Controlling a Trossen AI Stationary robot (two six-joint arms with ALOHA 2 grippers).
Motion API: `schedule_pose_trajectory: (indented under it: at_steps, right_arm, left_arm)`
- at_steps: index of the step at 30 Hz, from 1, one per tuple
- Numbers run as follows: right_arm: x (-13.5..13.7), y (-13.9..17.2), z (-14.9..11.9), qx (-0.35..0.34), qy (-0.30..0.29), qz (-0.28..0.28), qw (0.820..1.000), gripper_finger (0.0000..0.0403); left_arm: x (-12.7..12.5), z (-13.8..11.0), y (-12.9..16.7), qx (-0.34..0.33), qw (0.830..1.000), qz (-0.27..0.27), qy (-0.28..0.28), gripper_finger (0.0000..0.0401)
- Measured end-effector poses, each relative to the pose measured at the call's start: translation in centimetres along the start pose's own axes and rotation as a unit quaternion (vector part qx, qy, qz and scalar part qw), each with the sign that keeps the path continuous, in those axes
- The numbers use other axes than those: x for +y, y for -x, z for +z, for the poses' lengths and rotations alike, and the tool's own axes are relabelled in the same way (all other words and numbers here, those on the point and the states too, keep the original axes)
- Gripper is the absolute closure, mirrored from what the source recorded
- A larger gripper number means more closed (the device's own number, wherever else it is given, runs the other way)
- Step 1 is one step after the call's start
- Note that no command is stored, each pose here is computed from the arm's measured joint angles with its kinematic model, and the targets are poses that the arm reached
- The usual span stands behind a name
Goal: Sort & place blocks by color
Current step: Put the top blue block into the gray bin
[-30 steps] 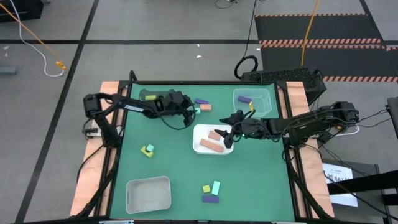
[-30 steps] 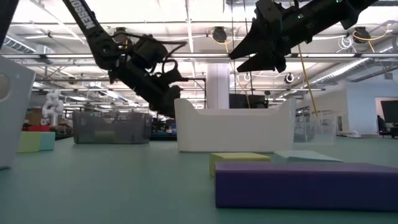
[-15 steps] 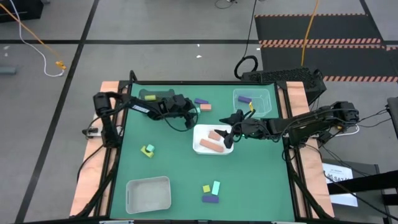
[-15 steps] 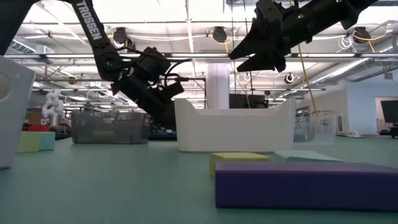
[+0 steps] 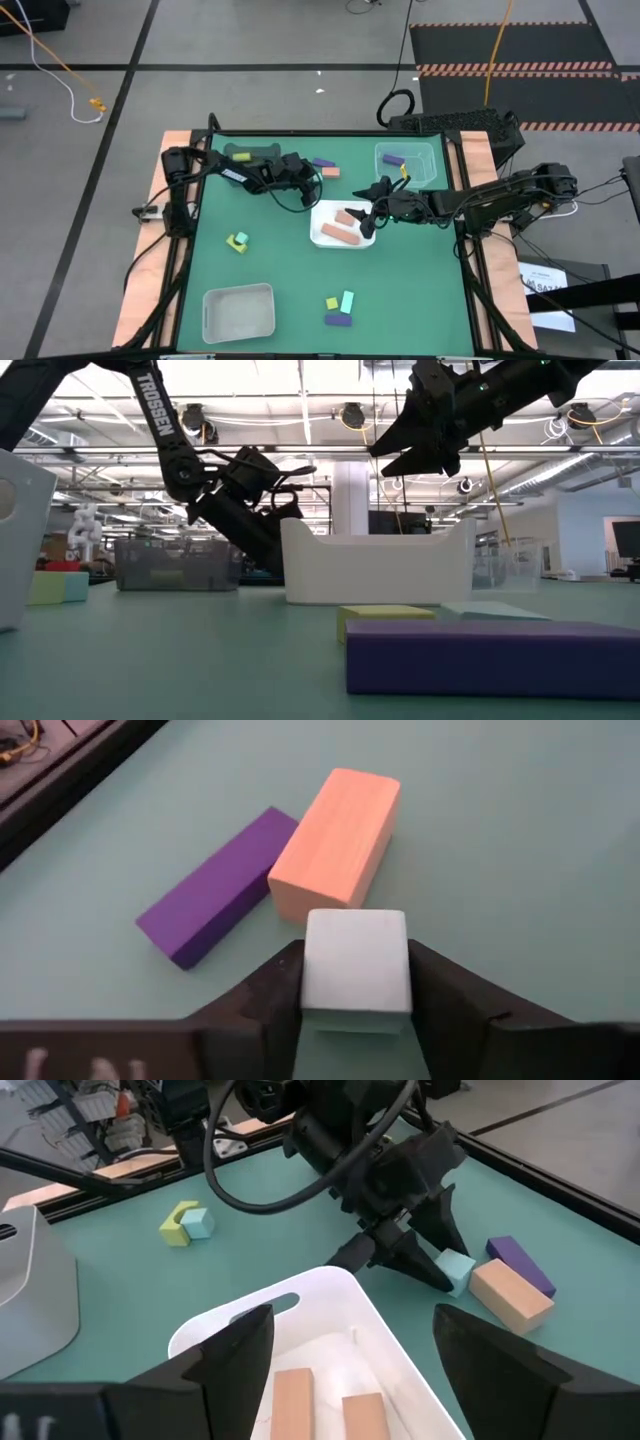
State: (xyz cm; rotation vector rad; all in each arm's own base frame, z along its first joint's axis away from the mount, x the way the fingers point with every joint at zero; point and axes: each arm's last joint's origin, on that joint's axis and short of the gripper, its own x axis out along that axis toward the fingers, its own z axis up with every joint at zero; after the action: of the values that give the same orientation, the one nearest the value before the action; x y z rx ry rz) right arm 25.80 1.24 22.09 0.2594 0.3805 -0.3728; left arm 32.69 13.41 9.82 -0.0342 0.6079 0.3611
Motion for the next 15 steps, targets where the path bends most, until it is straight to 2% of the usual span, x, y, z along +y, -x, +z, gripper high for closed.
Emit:
schedule_pose_trajectory:
  at_steps: [2,9,15]
  right_arm:
    - [0.0,0.0,0.0,0.000,0.000,0.000,1.000,0.0135]
    - [0.0,0.0,-0.1,0.005,0.002,-0.002,1.000,0.0135]
    - [-0.1,0.0,-0.3,0.015,0.005,-0.006,1.000,0.0135]
  left_arm:
    - [0.0,0.1,0.0,-0.001,1.000,0.000,-0.010,0.0268]
    - [0.0,0.3,0.1,-0.004,1.000,0.000,-0.010,0.0267]
    - [0.1,1.6,1.2,-0.024,1.000,0.001,-0.010,0.0267]
